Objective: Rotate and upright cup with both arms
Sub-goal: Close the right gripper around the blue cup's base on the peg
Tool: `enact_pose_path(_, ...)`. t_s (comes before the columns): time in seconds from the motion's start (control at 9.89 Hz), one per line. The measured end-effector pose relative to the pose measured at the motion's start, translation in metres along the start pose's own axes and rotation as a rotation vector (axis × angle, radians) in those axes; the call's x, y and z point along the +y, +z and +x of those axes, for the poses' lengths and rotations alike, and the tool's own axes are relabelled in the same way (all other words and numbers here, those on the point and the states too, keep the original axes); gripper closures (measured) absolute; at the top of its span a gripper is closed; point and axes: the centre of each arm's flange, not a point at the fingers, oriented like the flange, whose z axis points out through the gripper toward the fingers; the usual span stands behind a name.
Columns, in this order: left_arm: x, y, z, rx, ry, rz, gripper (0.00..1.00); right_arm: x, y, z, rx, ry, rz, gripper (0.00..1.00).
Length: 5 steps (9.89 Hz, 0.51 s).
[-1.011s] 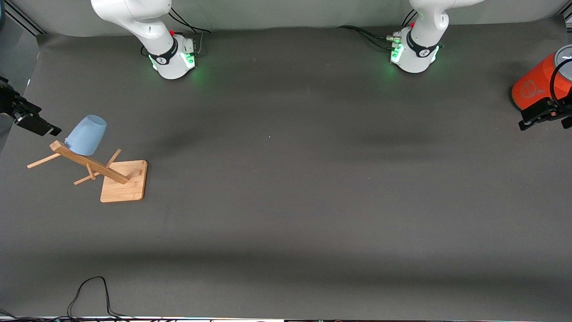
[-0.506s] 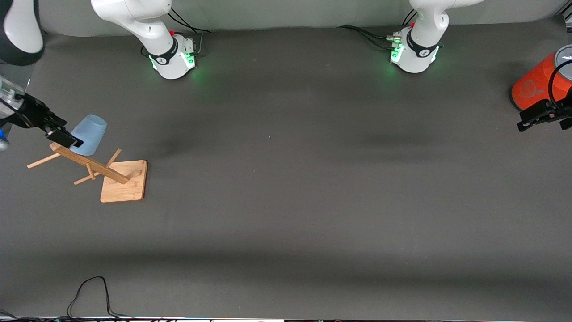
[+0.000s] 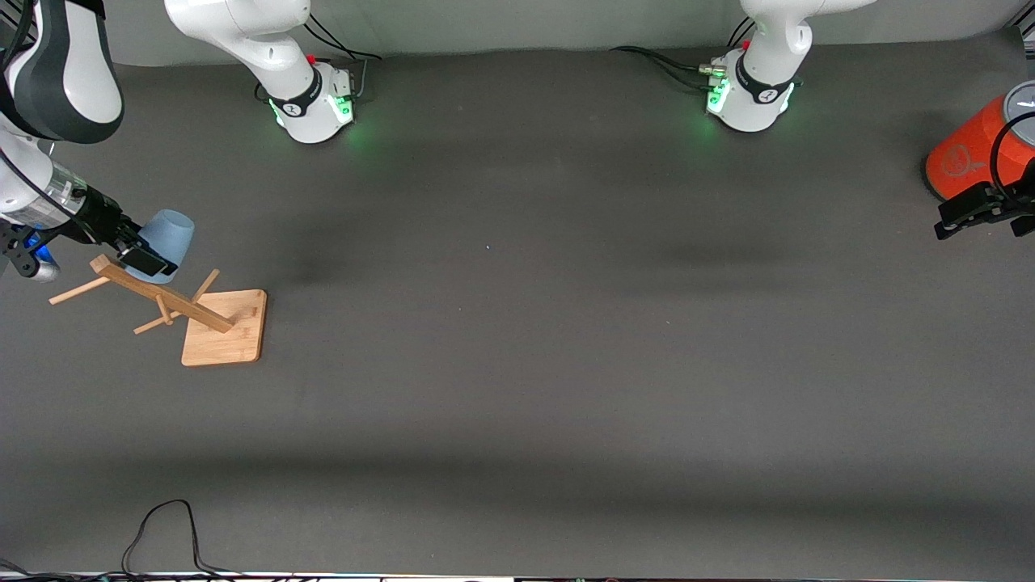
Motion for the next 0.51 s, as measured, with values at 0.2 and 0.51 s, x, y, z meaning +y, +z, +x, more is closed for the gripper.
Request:
enact_pose_path(0.2,0.0000,0.0013,0.0003,-0.002,0.000,0.000,0.00,0.0004,0.0008,0.0001,0.001,0.002,0.001,0.00)
enact_pose_path(0.51,0.0001,0.0015,0.0003,-0.003,0.000,0.000,0.00,0.0018,0.0006,0.0011,0.001,0.005,0.002,0.19)
